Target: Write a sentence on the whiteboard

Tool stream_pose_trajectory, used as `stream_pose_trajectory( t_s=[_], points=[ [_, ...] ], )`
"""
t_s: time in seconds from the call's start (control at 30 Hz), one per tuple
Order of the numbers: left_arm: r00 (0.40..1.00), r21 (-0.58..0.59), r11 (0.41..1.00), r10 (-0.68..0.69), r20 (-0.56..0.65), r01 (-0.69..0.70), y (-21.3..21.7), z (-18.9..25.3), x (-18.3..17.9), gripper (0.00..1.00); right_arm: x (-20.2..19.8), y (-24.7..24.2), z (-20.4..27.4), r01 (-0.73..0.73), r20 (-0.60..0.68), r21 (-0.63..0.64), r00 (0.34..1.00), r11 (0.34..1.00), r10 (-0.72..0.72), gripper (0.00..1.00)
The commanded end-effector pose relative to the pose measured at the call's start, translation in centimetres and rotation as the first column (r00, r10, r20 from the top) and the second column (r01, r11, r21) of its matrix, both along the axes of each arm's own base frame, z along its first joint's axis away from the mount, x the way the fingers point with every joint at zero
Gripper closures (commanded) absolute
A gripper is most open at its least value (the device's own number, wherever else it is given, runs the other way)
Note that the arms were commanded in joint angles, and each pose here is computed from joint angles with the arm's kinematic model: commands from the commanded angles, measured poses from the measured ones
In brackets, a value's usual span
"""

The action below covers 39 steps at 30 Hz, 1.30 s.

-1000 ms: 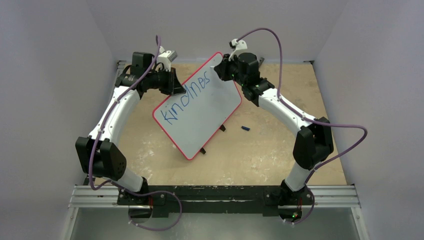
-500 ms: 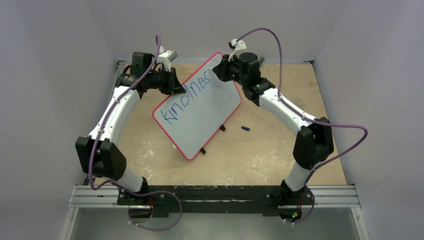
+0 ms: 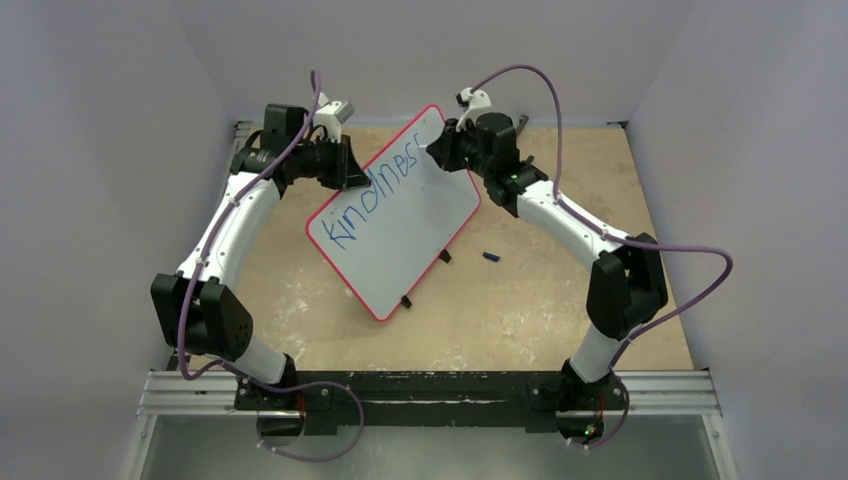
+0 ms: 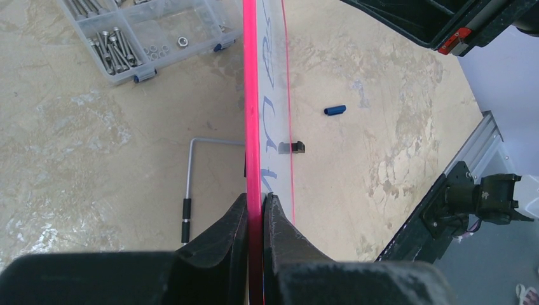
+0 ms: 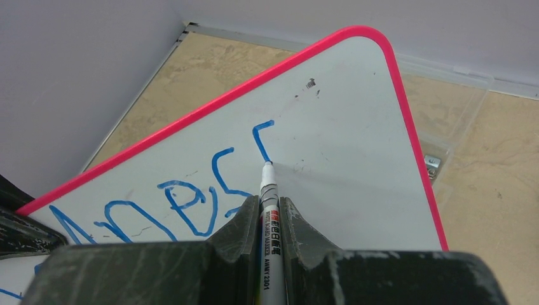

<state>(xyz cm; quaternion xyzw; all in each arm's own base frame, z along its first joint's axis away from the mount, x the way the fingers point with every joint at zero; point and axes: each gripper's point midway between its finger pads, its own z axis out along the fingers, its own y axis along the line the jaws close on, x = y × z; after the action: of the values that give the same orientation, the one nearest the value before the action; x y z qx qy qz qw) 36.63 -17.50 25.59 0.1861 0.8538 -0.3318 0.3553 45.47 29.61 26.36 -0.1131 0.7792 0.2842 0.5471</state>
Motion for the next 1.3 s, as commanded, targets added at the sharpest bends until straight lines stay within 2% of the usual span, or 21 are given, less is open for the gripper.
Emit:
stream_pose_trajectory(
  t_s=[0.0, 0.3, 0.67, 1.0, 1.27],
  points=[
    [0.997, 0.028, 0.997, -0.072, 0.002, 0.072, -0.6, -0.5, -1.6, 1.00, -0.3, -0.5, 1.1, 0.020, 0.021, 0.006, 1.000, 1.000, -0.020, 1.00],
    [0.997, 0.029, 0.997, -0.072, 0.003, 0.072, -0.5, -0.5, -1.6, 1.00, 0.6, -1.5, 0.7, 0.089, 0.012, -0.023, 0.996, 0.996, -0.089, 1.00],
    [0.997, 0.029, 0.997, -0.072, 0.007, 0.072, -0.5, -0.3, -1.7, 1.00, 0.2, -1.8, -0.3, 0.092, -0.010, -0.036, 0.996, 0.995, -0.092, 1.00],
    [0.997, 0.026, 0.997, -0.074, 0.010, 0.074, -0.5, -0.2, -1.8, 1.00, -0.9, -1.5, -0.9, 0.049, -0.036, -0.035, 0.998, 0.998, -0.050, 1.00],
    [0.997, 0.024, 0.997, -0.075, 0.012, 0.075, -0.5, -0.1, -1.9, 1.00, -1.9, -0.5, 0.5, -0.027, -0.021, -0.003, 0.999, 1.000, 0.027, 1.00]
  ],
)
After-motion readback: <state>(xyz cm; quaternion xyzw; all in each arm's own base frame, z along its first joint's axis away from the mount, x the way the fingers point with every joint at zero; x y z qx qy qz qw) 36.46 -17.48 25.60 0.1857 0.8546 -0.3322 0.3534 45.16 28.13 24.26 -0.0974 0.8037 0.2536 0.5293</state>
